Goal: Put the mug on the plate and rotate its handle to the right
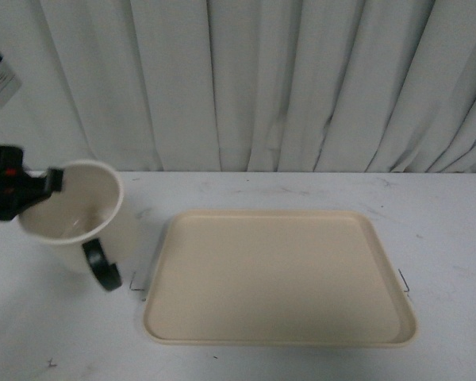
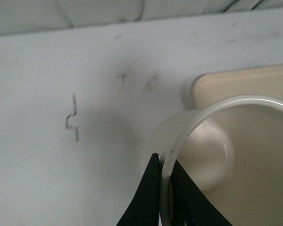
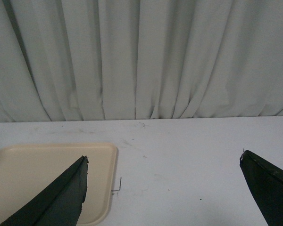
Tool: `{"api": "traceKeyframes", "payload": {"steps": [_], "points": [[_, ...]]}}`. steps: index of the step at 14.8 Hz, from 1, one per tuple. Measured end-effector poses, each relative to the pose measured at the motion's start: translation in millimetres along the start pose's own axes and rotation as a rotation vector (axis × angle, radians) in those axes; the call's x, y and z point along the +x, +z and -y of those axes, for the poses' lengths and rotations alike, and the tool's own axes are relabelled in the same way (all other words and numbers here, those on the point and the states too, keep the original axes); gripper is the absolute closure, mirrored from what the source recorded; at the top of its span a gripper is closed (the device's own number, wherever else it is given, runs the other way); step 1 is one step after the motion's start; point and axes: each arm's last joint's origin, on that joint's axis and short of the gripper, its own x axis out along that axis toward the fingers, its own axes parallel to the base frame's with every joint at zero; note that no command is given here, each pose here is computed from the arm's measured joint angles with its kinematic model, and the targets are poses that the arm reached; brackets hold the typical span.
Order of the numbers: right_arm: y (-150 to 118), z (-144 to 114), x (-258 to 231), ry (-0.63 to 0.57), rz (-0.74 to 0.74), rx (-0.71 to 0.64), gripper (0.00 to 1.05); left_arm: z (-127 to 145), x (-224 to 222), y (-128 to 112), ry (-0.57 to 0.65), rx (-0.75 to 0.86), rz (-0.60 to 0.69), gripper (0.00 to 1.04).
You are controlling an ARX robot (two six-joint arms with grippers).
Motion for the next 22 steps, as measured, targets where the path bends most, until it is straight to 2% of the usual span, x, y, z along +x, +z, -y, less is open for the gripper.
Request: {"api": "traceKeyframes", "payload": {"steps": [2, 5, 6, 7, 8, 11, 16, 18, 20, 21, 22], "points": [[0.0, 0.0, 0.0, 0.0, 0.0, 0.0, 0.06, 41.8, 2.0, 22.5, -0.059, 0.036, 0.079, 1.02], [0.0, 0.0, 0.0, 0.0, 0.0, 0.0, 0.06, 113.4, 21.0, 30.2, -0.145, 0.101, 0.092, 1.02], [0.0, 0.0, 0.0, 0.0, 0.0, 0.0, 0.06, 140.4, 33.0, 25.9, -0.176, 0.116, 0.069, 1.02], [0.0, 0.0, 0.0, 0.0, 0.0, 0.0, 0.06, 162.6, 54.1, -1.1, -0.161, 0.098, -0.033, 1.02], [0.0, 0.0, 0.0, 0.0, 0.0, 0.0, 0.06, 149.4, 63.3, -7.3, -0.107, 0.043, -0.062, 1.02], [0.0, 0.0, 0.0, 0.0, 0.0, 0.0, 0.06, 136.0, 71.2, -17.4, -0.077, -0.019, -0.127, 1.02], [0.0, 0.0, 0.0, 0.0, 0.0, 0.0, 0.06, 166.0, 65.9, -24.5, -0.157, -0.026, -0.151, 1.02], [0.0, 0.0, 0.0, 0.0, 0.0, 0.0, 0.06, 169.1, 65.0, -24.6, -0.161, -0.026, -0.151, 1.01], [0.0, 0.0, 0.0, 0.0, 0.0, 0.0, 0.06, 168.8, 65.0, -24.6, -0.151, -0.023, -0.154, 0.94], [0.0, 0.0, 0.0, 0.0, 0.0, 0.0, 0.06, 168.7, 65.0, -24.2, -0.144, -0.021, -0.158, 0.85], [0.0, 0.0, 0.0, 0.0, 0.0, 0.0, 0.06, 170.8, 64.9, -19.8, -0.145, -0.02, -0.146, 0.69]]}}
